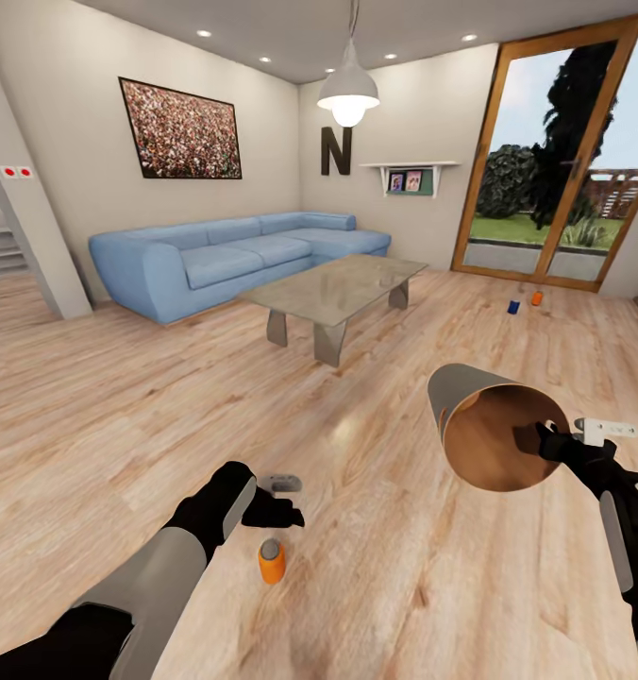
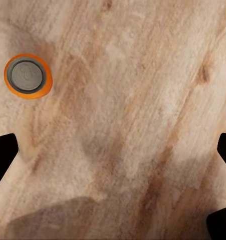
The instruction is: Put the three can of soda from the living room inside the tash can in the kitchen.
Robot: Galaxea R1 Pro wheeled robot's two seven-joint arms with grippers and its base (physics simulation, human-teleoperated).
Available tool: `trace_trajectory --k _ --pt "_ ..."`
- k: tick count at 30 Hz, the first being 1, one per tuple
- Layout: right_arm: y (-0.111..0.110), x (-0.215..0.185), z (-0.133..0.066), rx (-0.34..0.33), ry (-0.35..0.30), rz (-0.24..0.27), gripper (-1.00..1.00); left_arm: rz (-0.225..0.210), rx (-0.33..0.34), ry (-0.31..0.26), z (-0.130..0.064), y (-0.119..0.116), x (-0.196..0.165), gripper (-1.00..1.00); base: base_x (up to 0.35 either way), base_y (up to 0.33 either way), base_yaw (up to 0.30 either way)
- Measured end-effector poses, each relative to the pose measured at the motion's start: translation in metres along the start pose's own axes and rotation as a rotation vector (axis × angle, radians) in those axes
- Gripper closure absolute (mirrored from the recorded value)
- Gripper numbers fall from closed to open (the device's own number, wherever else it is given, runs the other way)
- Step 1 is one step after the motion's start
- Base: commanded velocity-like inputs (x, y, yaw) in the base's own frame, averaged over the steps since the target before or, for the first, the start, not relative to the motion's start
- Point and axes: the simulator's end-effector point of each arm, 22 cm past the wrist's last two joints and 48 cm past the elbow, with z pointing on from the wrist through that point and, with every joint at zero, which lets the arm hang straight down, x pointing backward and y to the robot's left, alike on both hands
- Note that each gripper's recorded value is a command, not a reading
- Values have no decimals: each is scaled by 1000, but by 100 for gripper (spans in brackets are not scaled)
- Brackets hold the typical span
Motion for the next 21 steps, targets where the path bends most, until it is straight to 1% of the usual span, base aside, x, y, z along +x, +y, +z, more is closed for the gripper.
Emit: trace_trajectory --k 5,7,18,21 --pt "0 0 0 1 1 -1 100 0 0 -1 0 0 0 -100 40 9 0" --pt "-1 0 0 3 0 -3 100 0 0 0 0 0 0 -100 144 78 0" --pt "0 1 0 4 2 -4 100 0 0 -1 0 0 0 -100 248 161 0" --pt "-1 1 0 6 3 -4 100 1 0 -1 0 0 0 -100 147 112 0"
